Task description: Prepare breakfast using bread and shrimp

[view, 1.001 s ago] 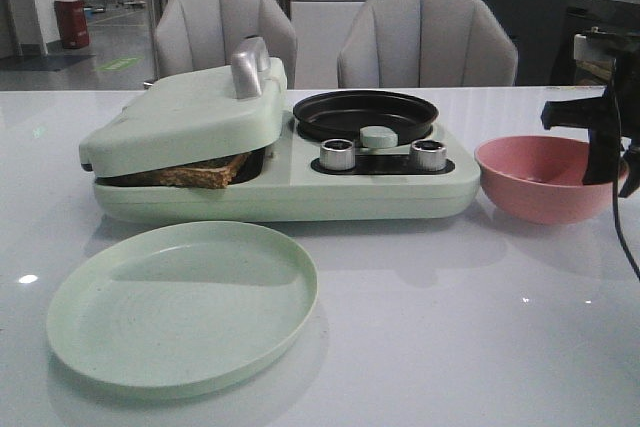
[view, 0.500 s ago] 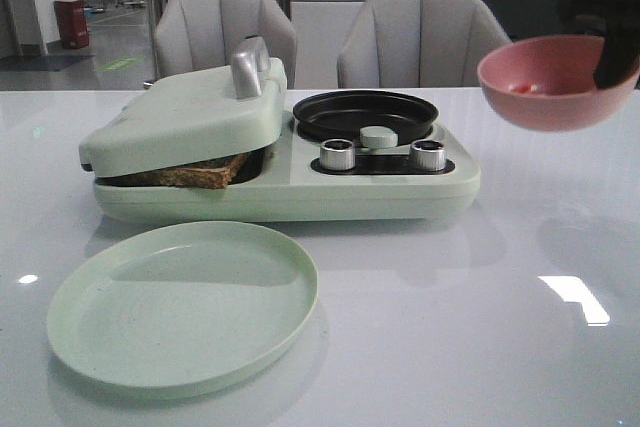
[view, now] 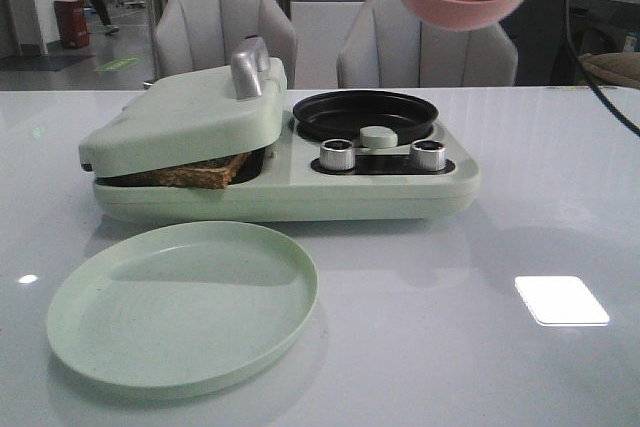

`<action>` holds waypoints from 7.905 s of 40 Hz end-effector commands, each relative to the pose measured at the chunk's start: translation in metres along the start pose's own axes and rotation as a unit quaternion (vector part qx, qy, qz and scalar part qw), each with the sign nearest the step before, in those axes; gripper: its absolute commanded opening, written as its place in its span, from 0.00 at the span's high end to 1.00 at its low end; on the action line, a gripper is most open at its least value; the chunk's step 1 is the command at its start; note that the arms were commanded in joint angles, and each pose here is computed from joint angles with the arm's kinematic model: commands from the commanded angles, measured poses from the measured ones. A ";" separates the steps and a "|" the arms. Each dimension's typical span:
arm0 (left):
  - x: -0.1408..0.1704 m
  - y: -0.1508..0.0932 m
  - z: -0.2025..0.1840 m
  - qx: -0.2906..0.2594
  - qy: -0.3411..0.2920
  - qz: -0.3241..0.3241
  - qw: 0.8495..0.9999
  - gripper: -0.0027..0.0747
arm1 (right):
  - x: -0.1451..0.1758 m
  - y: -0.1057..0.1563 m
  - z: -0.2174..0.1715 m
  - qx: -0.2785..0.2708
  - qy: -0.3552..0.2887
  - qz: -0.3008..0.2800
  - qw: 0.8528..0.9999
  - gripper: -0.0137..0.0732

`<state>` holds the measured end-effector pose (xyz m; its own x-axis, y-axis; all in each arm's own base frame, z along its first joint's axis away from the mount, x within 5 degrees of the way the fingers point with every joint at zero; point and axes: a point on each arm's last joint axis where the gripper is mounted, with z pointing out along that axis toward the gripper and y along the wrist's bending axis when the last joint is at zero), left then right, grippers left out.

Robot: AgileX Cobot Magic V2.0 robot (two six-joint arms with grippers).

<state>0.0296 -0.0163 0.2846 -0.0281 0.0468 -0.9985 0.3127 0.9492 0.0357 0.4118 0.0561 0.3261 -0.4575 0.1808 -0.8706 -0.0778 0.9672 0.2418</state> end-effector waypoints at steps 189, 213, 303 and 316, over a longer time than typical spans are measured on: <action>-0.014 0.001 -0.001 -0.005 -0.043 -0.013 0.999 0.82 | 0.087 -0.116 0.009 0.055 0.296 0.007 0.954 0.30; -0.014 0.001 -0.001 -0.005 -0.043 -0.013 0.999 0.82 | -0.019 -0.019 -0.134 0.002 0.068 -0.101 0.993 0.30; -0.014 0.001 -0.001 -0.005 -0.043 -0.013 0.999 0.82 | 0.208 -0.023 -0.289 -0.087 -0.230 -0.123 0.962 0.68; -0.003 0.005 0.004 -0.025 -0.034 0.025 0.999 0.82 | 0.208 -0.023 -0.289 -0.087 -0.230 -0.123 0.962 0.68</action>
<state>0.0328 -0.0152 0.2775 -0.0349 0.0830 -0.9959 0.2968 0.9524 0.0689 0.0619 0.0228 0.2472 -0.0700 0.0217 -0.9973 -0.3215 0.9459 0.0431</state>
